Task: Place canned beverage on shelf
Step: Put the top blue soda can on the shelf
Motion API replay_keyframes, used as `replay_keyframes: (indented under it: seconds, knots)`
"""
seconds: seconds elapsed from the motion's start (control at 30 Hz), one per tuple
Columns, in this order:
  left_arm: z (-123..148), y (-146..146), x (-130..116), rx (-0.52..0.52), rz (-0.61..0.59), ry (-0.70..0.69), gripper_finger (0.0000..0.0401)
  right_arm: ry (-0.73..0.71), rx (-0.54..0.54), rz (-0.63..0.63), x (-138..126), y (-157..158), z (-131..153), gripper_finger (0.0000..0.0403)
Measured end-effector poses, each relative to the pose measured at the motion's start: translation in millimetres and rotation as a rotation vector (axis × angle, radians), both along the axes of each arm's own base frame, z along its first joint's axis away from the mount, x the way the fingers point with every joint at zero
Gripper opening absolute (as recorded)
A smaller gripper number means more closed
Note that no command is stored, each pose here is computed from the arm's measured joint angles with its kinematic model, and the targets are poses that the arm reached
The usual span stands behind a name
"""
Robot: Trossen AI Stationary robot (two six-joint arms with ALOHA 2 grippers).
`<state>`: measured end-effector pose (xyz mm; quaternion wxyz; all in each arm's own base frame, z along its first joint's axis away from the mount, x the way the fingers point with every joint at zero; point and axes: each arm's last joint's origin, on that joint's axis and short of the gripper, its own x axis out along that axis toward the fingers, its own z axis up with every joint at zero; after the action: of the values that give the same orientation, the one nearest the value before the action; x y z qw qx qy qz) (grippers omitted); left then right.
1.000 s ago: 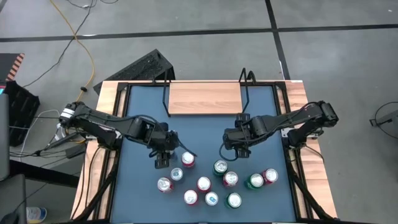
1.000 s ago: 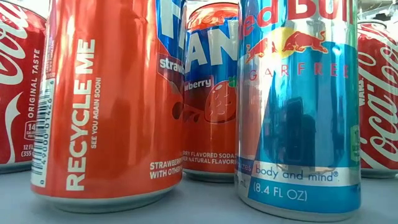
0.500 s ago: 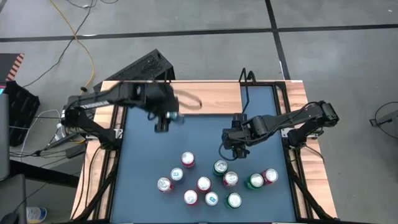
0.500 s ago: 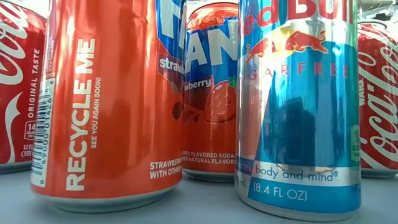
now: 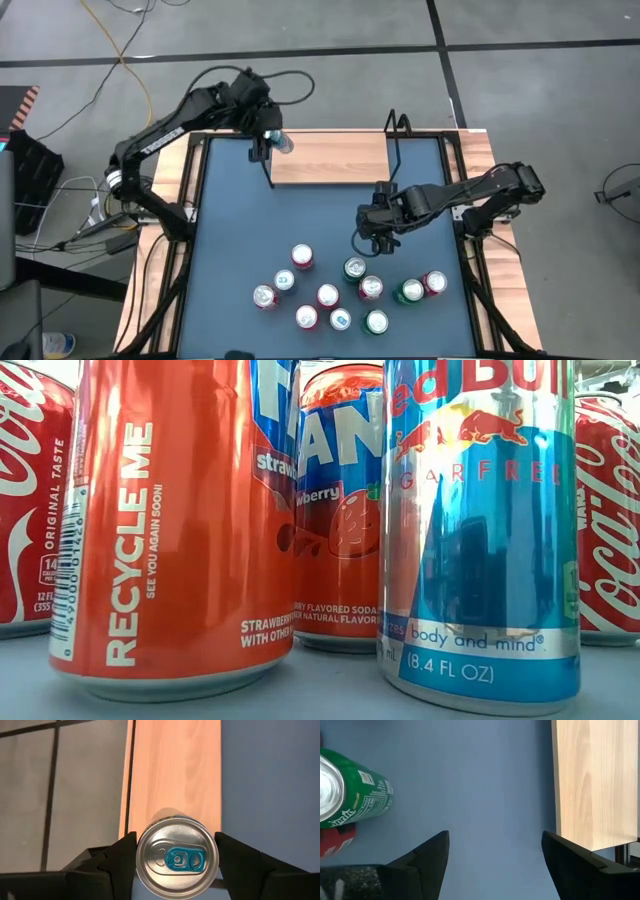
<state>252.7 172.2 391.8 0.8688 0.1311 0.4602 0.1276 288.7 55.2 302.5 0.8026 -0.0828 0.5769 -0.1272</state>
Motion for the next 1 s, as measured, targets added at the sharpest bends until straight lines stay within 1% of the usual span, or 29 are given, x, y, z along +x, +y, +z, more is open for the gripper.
replay_keyframes:
  seconds: [0.17, 0.27, 0.43, 0.53, 0.6, 0.67, 0.8, 0.9, 1.0]
  knots:
    - [-22, 29, 18, -0.013, -0.024, 0.087, 0.0218, -0.018, 0.016, -0.064, 1, -5, 0, 0.0302]
    - [-25, 45, 27, -0.022, -0.050, 0.116, 0.0218, -0.022, 0.020, -0.083, 2, -7, 0, 0.0302]
    - [-26, 74, 36, -0.016, -0.095, 0.160, 0.0218, -0.030, 0.024, -0.096, 2, -9, 0, 0.0302]
    - [-27, 93, 34, -0.062, -0.107, 0.101, 0.0218, -0.044, 0.029, -0.102, 4, -10, 1, 0.0302]
    - [-28, 105, 28, -0.097, -0.117, 0.064, 0.0218, -0.047, 0.030, -0.103, 4, -10, 1, 0.0302]
    - [-31, 113, 19, -0.119, -0.108, 0.064, 0.0218, -0.046, 0.030, -0.104, 4, -10, 1, 0.0301]
    - [-35, 120, 8, -0.138, -0.079, 0.098, 0.0218, -0.046, 0.030, -0.104, 4, -10, 1, 0.0302]
    - [-35, 121, 5, -0.133, -0.095, 0.109, 0.0218, -0.048, 0.030, -0.105, 4, -11, 1, 0.0302]
    - [-35, 121, 8, -0.106, -0.134, 0.098, 0.0218, -0.055, 0.031, -0.115, 5, -14, 1, 0.0302]
